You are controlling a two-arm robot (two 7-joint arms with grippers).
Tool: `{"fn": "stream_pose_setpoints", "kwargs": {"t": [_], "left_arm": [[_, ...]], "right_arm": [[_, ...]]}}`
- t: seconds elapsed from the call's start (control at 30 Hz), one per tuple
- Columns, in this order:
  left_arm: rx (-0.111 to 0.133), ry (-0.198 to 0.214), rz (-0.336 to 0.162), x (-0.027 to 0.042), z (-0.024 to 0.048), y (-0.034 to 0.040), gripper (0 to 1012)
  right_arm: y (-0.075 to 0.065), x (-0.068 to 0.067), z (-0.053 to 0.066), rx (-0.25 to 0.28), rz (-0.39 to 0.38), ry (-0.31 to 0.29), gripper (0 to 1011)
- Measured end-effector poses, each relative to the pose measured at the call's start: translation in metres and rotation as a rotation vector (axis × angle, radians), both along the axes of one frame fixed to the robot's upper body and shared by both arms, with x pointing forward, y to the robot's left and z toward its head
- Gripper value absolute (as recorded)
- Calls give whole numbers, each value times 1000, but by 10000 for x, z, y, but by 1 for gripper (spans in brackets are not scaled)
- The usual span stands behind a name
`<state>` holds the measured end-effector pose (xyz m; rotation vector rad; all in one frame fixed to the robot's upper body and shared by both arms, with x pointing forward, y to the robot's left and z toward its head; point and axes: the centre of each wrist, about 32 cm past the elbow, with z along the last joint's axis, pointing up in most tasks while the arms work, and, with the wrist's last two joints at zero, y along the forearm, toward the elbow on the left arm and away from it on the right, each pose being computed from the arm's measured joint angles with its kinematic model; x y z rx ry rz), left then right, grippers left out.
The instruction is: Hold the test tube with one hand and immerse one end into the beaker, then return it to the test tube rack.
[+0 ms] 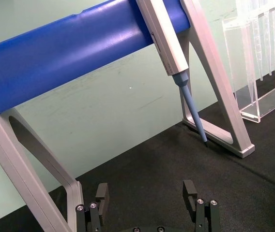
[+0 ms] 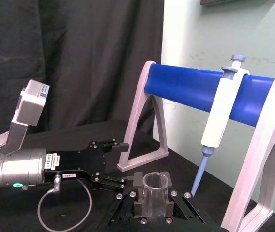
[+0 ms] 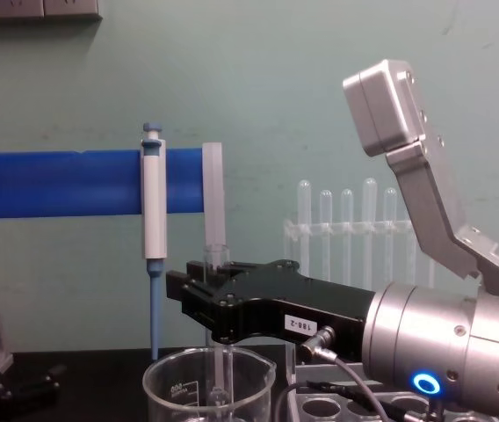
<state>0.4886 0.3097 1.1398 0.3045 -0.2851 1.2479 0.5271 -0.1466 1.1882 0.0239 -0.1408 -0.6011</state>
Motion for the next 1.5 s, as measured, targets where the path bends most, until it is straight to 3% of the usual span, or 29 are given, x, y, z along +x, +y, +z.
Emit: {"fn": "stream_pose_setpoints", "kwargs": {"t": [1.5], "left_arm": [[0, 0, 0, 0, 0, 0, 1000]], "right_arm": [[0, 0, 0, 0, 0, 0, 222]]}}
